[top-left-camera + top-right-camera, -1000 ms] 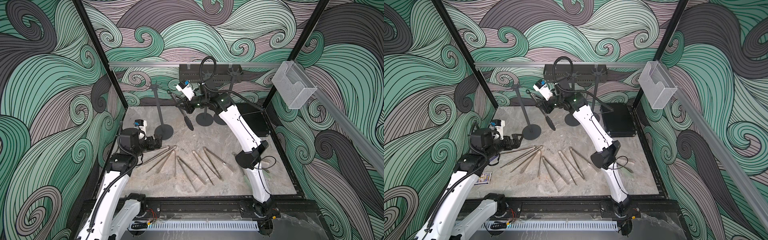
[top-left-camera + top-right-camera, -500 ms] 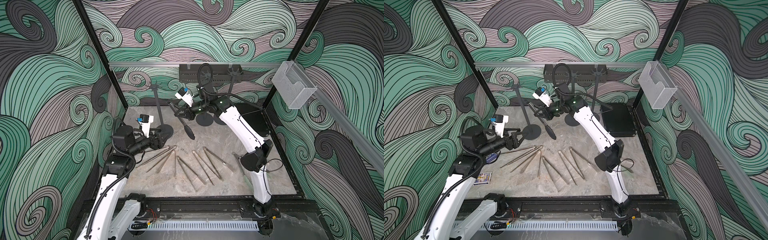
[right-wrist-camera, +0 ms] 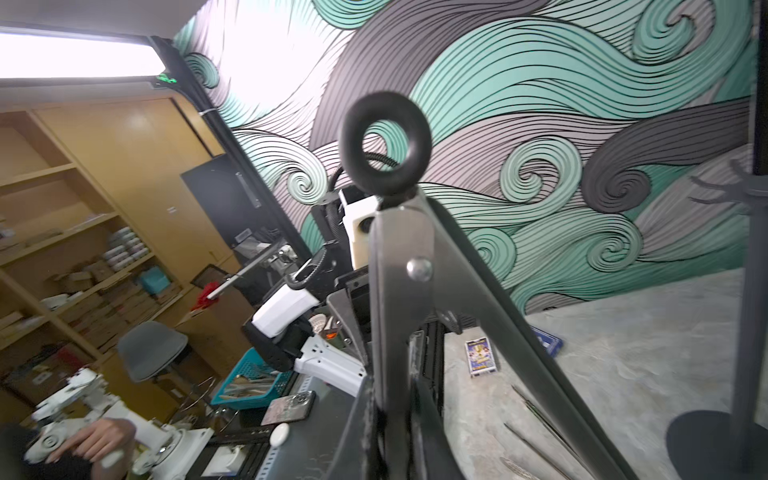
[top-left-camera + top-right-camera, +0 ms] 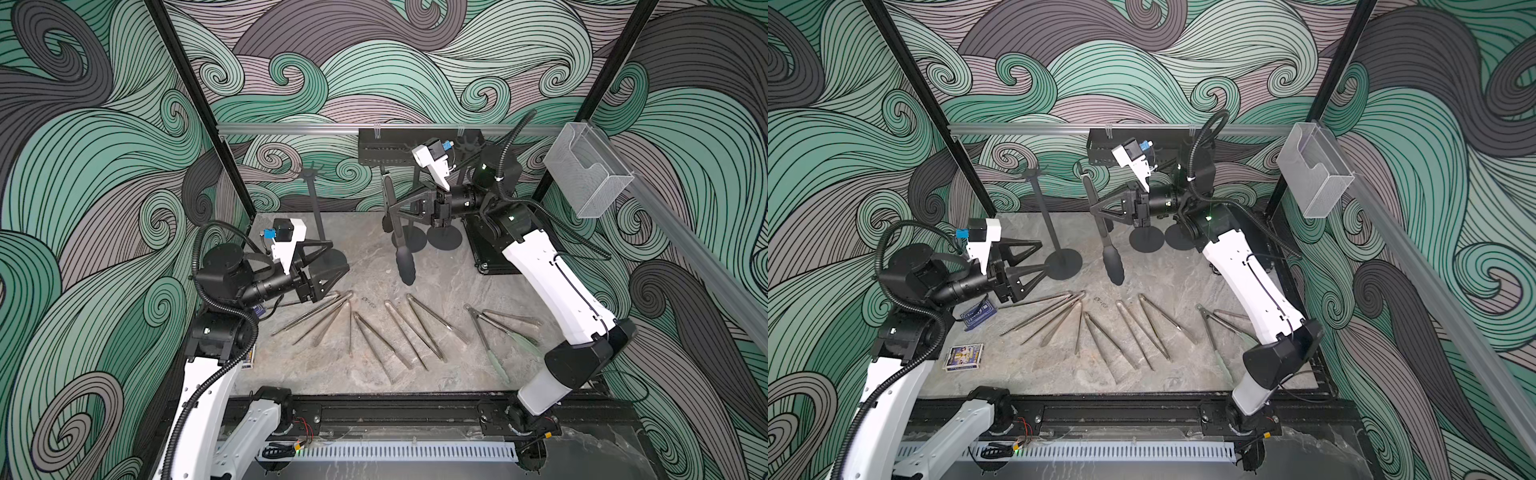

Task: Hang food tongs on kitchen utensil racks
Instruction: Pick up the food tongs from the center of the board.

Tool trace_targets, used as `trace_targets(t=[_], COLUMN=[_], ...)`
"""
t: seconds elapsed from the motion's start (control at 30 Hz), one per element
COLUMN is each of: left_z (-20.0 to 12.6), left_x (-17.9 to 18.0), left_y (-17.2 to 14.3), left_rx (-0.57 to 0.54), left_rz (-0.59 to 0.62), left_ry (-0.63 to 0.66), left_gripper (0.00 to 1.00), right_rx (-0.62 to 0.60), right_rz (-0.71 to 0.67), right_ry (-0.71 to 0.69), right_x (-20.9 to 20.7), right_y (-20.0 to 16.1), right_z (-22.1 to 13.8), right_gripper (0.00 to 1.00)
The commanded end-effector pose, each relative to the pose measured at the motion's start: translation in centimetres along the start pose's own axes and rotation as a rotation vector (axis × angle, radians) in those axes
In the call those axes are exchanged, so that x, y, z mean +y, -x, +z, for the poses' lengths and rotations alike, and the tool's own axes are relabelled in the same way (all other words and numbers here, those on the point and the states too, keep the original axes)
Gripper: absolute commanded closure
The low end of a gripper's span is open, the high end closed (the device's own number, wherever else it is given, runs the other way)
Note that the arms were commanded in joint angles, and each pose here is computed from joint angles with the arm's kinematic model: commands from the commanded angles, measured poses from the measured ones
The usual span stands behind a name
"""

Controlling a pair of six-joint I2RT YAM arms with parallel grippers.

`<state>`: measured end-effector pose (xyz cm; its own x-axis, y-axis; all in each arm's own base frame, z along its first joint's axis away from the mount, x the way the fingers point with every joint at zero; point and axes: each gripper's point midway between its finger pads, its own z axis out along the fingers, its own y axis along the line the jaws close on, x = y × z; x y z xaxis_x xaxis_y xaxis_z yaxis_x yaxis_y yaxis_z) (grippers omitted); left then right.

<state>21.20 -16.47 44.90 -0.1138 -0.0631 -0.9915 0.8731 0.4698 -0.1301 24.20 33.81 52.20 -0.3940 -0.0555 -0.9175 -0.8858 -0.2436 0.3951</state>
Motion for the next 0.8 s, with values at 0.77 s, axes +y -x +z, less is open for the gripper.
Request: trace_targets(t=[0.77], left_z=[4.8], left_x=[-2.4], left_y=[5.5], left_rx=[-0.067], left_rz=[0.184], left_ry=[-0.167], left_gripper=[0.59], right_rx=[0.001], right_rz=[0.1], right_ry=[0.219], right_x=[7.4], right_y=[1.1], right_z=[6.1], right_gripper=[1.0])
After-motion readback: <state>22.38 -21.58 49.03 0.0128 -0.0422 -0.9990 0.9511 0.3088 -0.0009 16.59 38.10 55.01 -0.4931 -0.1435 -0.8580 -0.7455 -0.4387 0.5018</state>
